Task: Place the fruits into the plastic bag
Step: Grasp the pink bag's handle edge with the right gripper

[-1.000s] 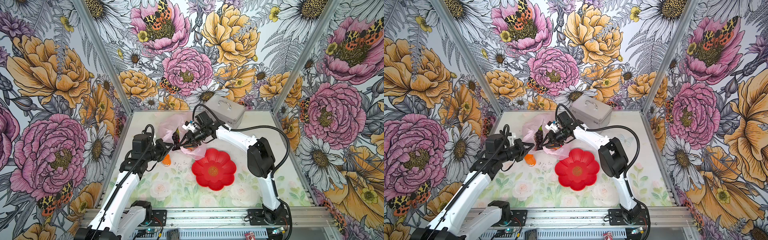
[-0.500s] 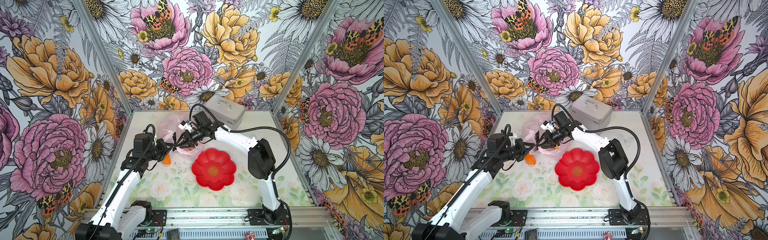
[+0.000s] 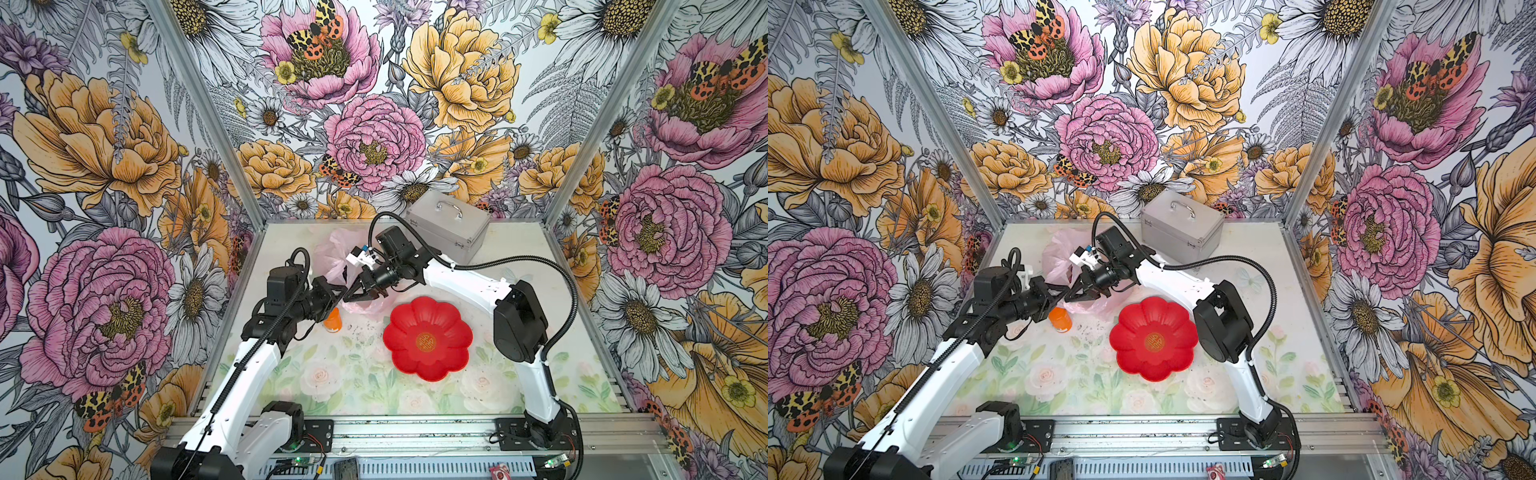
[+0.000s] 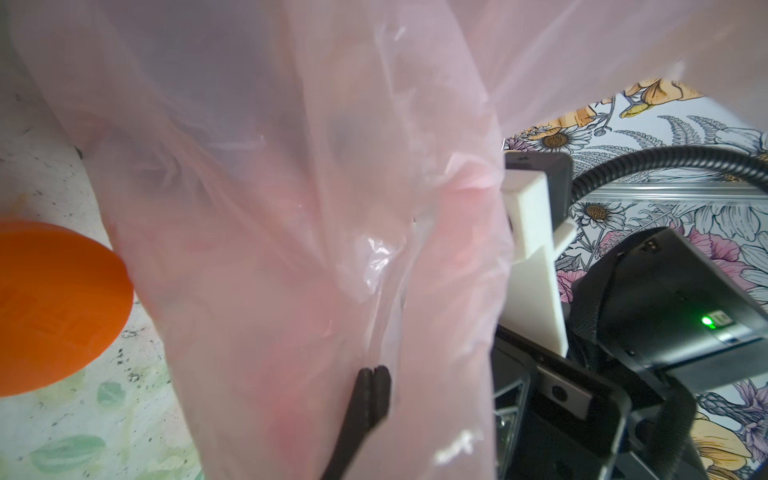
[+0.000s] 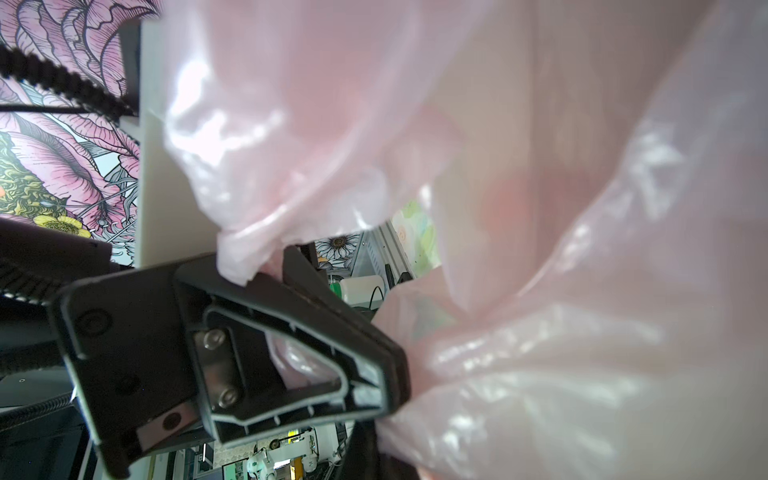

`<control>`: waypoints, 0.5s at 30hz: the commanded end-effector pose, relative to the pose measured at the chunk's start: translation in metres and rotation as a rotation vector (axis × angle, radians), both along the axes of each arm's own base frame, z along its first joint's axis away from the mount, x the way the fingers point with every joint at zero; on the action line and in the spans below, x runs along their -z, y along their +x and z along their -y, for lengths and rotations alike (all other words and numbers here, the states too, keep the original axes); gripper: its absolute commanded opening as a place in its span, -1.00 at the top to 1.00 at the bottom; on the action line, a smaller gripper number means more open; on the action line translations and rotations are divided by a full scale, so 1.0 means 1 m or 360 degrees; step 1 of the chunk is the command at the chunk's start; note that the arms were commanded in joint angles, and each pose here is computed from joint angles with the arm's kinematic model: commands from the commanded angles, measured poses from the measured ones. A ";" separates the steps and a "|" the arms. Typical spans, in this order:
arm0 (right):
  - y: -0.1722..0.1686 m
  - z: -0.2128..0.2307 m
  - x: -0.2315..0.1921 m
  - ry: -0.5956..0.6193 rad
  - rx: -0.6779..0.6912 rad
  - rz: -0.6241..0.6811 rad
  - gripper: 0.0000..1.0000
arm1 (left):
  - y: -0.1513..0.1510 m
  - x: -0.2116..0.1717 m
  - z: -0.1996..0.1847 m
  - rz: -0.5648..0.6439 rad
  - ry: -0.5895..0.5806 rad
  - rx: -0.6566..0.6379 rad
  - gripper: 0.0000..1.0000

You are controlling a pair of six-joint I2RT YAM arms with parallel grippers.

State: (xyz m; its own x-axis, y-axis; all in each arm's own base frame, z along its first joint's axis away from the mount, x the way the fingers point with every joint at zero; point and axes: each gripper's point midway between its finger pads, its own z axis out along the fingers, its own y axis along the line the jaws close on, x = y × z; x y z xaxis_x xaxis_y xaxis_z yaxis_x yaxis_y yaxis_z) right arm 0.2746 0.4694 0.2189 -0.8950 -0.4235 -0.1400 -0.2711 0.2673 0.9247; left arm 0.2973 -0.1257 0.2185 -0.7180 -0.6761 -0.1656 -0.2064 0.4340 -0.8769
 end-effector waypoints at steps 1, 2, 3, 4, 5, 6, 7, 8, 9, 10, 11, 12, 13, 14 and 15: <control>-0.005 -0.002 -0.042 0.0143 -0.0032 0.0141 1.00 | 0.002 -0.013 0.003 0.0057 -0.0021 0.0005 1.00; -0.005 -0.001 -0.042 0.0143 -0.0031 0.0143 1.00 | 0.002 -0.013 0.003 0.0056 -0.0018 0.0003 1.00; -0.004 -0.001 -0.040 0.0134 -0.0025 0.0140 1.00 | 0.002 -0.013 0.003 0.0057 -0.0019 0.0005 1.00; -0.004 0.000 -0.039 0.0129 -0.0020 0.0143 1.00 | 0.002 -0.013 0.003 0.0058 -0.0020 0.0007 1.00; -0.003 0.001 -0.038 0.0119 -0.0009 0.0143 1.00 | 0.002 -0.014 0.003 0.0060 -0.0020 0.0007 1.00; 0.000 0.002 -0.033 0.0097 0.0015 0.0142 1.00 | 0.002 -0.014 0.003 0.0059 -0.0020 0.0009 1.00; 0.004 0.005 -0.026 0.0058 0.0053 0.0130 1.00 | 0.002 -0.014 0.003 0.0058 -0.0021 0.0007 1.00; 0.010 0.009 -0.018 0.0013 0.0100 0.0115 1.00 | 0.001 -0.015 0.003 0.0062 -0.0022 0.0010 1.00; 0.018 0.016 -0.007 -0.0057 0.0170 0.0108 1.00 | 0.001 -0.015 0.003 0.0066 -0.0022 0.0008 1.00; 0.028 0.025 0.006 -0.0150 0.0257 0.0102 1.00 | 0.001 -0.015 0.002 0.0065 -0.0023 0.0008 1.00; 0.038 0.037 0.017 -0.0243 0.0352 0.0107 1.00 | 0.000 -0.015 0.002 0.0063 -0.0024 0.0006 1.00; 0.048 0.051 0.030 -0.0339 0.0453 0.0102 1.00 | 0.000 -0.014 0.001 0.0065 -0.0021 0.0001 1.00; 0.060 0.066 0.035 -0.0405 0.0565 0.0114 1.00 | -0.001 -0.015 0.000 0.0067 -0.0023 -0.0001 1.00; 0.068 0.078 0.039 -0.0453 0.0648 0.0124 1.00 | -0.002 -0.015 -0.001 0.0067 -0.0023 -0.0002 1.00; 0.076 0.090 0.039 -0.0486 0.0725 0.0145 1.00 | -0.003 -0.014 -0.002 0.0064 -0.0023 -0.0003 1.00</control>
